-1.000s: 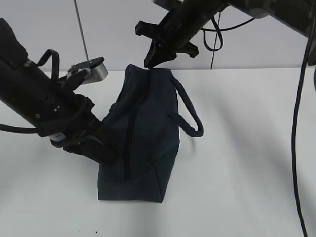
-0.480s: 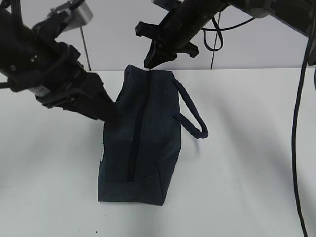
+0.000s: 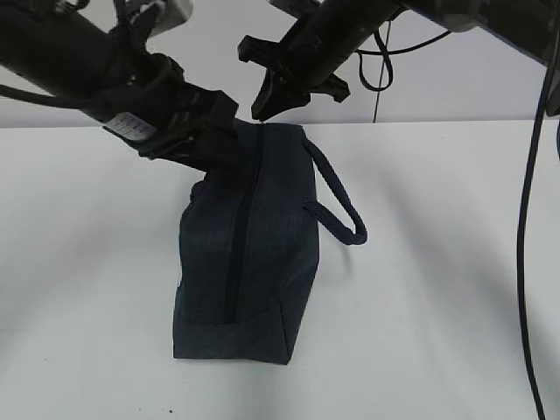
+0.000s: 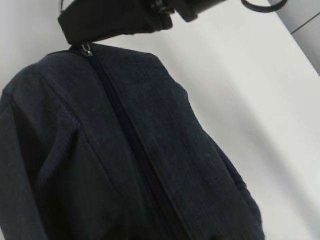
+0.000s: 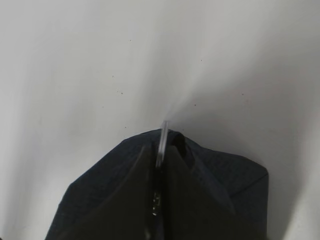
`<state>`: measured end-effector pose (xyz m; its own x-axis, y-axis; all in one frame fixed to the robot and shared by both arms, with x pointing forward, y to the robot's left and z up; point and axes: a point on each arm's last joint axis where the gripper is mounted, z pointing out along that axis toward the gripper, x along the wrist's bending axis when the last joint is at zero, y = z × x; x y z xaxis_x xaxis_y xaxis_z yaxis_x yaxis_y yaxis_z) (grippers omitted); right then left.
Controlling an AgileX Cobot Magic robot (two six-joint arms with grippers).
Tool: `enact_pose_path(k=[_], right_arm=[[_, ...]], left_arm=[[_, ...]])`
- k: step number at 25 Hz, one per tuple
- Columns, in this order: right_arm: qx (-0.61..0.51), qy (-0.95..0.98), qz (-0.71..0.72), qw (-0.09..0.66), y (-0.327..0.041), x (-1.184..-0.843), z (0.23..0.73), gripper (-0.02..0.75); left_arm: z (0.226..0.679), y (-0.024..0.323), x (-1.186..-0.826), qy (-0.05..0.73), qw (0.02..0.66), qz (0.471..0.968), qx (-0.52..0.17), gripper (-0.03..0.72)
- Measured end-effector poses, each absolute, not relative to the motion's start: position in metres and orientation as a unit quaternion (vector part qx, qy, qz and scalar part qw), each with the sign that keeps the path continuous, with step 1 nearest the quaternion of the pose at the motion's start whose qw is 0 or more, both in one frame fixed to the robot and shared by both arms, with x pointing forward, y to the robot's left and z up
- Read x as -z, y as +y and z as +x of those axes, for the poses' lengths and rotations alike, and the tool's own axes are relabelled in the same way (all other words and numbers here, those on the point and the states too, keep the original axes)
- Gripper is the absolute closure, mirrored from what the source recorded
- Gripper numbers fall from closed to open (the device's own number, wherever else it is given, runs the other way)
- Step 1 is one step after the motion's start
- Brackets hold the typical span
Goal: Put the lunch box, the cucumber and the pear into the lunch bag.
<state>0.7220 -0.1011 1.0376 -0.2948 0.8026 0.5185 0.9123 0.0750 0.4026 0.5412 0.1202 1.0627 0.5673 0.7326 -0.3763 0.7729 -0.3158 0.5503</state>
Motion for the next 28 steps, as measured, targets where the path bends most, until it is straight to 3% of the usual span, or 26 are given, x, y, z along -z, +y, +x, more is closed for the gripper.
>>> enact_pose_path(k=[5, 7, 9, 12, 28], right_arm=[[0.342, -0.728, -0.588, 0.082, -0.101, -1.038, 0.722, 0.731], [0.342, -0.728, -0.588, 0.082, -0.101, -1.038, 0.722, 0.731], [0.342, -0.730, -0.586, 0.081, -0.101, -1.038, 0.722, 0.731], [0.343, -0.733, -0.583, 0.079, -0.101, -1.038, 0.722, 0.731], [0.348, -0.718, -0.600, 0.068, -0.124, -1.038, 0.732, 0.731]], left_arm=[[0.564, 0.111, -1.042, 0.469, 0.337, 0.816, 0.033, 0.391], [0.569, 0.110, -1.037, 0.470, 0.326, 0.820, 0.028, 0.478], [0.570, 0.112, -1.035, 0.465, 0.313, 0.828, 0.020, 0.620], [0.571, 0.115, -1.035, 0.455, 0.299, 0.839, 0.004, 0.692], [0.552, 0.129, -1.083, 0.422, 0.328, 0.843, -0.065, 0.704]])
